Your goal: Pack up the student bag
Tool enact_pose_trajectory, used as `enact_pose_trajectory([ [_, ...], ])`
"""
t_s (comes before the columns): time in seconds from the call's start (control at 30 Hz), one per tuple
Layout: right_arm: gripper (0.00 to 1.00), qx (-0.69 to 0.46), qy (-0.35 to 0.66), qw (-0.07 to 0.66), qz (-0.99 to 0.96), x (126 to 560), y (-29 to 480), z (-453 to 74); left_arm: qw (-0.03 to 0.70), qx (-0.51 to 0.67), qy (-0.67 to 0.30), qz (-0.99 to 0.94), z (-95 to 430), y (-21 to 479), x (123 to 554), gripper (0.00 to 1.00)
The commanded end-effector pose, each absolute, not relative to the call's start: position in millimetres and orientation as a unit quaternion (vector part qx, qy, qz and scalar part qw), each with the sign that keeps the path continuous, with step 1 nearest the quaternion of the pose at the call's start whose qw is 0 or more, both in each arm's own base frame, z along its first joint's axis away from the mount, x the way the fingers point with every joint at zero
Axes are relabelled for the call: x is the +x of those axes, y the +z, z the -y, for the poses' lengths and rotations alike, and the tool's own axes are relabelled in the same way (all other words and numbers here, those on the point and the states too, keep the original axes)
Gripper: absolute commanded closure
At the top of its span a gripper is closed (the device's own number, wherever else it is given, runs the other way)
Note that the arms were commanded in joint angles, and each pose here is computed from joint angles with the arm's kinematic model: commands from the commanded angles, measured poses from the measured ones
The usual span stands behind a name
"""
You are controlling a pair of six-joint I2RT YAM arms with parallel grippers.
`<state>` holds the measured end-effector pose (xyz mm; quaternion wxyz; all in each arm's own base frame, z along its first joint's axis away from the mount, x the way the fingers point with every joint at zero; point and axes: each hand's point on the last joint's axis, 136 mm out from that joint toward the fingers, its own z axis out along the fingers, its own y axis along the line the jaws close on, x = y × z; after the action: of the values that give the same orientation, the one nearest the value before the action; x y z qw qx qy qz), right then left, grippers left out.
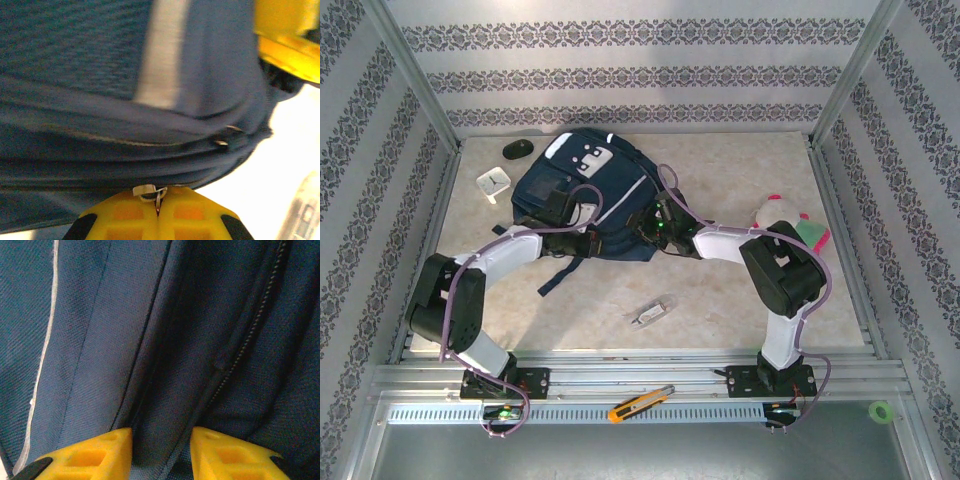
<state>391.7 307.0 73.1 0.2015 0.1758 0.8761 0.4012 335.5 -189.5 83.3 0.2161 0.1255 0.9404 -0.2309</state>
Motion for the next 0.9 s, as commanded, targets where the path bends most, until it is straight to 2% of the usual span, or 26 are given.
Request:
enact_pose_trajectory([
  [0.0,0.65,0.175,0.431,0.234,-0.854,406,92,-325,0.23,0.143,-0.304,-0.913,236,105,331,0.96],
  [0.23,0.66,0.167,0.435,0.248,-0.85,413,100,-325,0.274,0.185,-0.363,-0.871,279,131,334,0.87],
  [0.33,0.65,0.157,0.438,0.259,-0.847,417,110,-320,0.29,0.207,-0.353,-0.865,275,140,333,0.69],
  [0.5,0.64,0.111,0.433,0.285,-0.848,412,131,-304,0.334,0.289,-0.322,-0.837,249,169,322,0.48],
  [0.63,0.59,0.094,0.408,0.309,-0.854,399,142,-278,0.42,0.415,-0.25,-0.767,218,191,306,0.33],
  [0.77,0.58,0.062,0.408,0.319,-0.853,389,152,-273,0.453,0.458,-0.187,-0.742,198,195,314,0.29],
  [0.8,0.58,0.053,0.409,0.321,-0.853,386,154,-272,0.453,0.471,-0.171,-0.737,193,193,316,0.28],
  [0.87,0.58,0.003,0.414,0.332,-0.848,370,165,-269,0.409,0.571,-0.104,-0.705,181,163,324,0.2],
])
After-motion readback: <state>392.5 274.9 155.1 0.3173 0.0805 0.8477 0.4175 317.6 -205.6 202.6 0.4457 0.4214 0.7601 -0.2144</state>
